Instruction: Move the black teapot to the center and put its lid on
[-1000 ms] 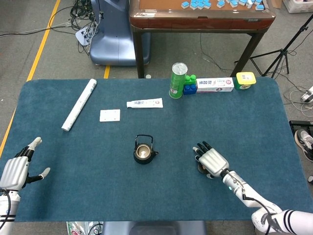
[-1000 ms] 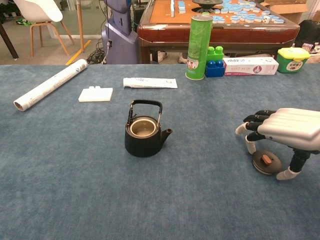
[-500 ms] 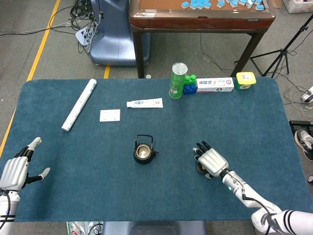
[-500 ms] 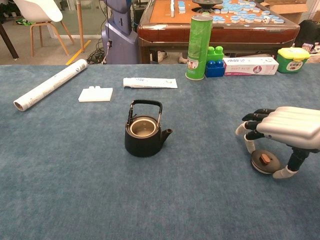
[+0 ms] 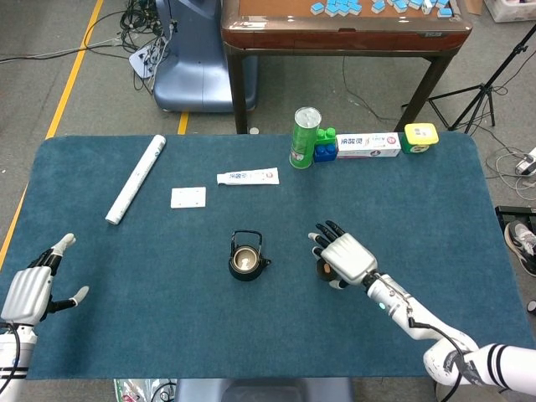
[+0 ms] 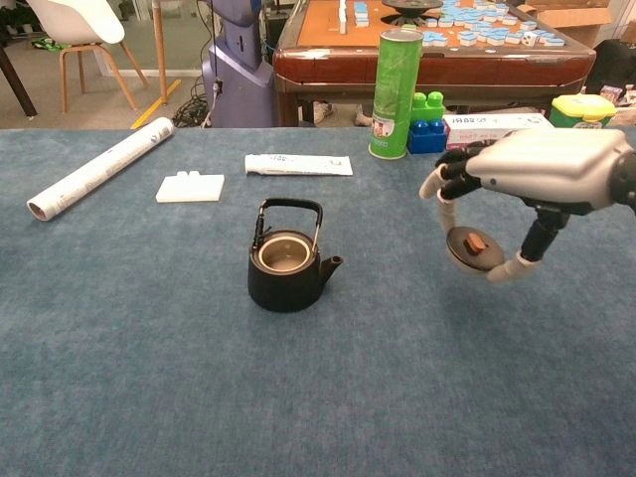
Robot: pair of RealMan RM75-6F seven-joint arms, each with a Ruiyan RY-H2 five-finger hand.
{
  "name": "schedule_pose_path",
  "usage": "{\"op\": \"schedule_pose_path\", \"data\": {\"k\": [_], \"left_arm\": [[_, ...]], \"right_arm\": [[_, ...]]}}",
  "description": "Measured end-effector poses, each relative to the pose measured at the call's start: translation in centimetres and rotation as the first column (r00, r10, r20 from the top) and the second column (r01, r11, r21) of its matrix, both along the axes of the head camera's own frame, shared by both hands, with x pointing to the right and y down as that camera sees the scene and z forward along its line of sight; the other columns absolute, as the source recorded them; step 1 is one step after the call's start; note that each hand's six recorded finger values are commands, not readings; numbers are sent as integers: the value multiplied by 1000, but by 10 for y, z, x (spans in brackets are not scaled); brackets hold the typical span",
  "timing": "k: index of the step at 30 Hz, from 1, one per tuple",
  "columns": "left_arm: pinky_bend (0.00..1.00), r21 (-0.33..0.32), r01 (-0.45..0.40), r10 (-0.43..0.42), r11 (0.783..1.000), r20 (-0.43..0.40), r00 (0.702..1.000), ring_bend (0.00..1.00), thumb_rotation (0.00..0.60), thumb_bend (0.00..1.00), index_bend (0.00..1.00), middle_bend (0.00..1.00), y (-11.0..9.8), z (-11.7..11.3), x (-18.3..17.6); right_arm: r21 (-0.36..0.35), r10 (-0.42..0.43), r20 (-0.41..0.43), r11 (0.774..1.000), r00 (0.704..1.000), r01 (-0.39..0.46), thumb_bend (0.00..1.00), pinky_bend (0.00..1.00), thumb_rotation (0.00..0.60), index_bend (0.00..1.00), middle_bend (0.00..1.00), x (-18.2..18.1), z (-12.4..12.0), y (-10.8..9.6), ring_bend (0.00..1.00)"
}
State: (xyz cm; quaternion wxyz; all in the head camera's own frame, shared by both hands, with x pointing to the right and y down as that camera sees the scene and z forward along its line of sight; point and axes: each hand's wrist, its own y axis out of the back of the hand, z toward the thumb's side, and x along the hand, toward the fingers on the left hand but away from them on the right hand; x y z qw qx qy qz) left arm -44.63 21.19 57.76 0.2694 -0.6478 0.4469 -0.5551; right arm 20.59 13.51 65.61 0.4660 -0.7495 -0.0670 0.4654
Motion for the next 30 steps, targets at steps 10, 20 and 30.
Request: {"op": "schedule_pose_path", "data": {"k": [10, 20, 30], "left_arm": [[262, 0, 0, 0, 1000, -1, 1000, 175, 600, 218, 67, 151, 0, -1, 0], [262, -2, 7, -7, 1000, -3, 1000, 175, 600, 218, 67, 151, 3, -2, -3], [262, -2, 9, -9, 1000, -3, 1000, 175, 600, 218, 67, 151, 5, -2, -5]], "right_arm": [[0, -41, 43, 999, 998, 41, 233, 0, 600, 453, 170, -50, -9, -22, 0], [14, -59, 69, 998, 996, 58, 233, 0, 600, 457, 170, -92, -4, -35, 0], [25, -86, 69, 996, 994, 85, 232, 0, 600, 468, 169, -127, 1, -41, 0]]}}
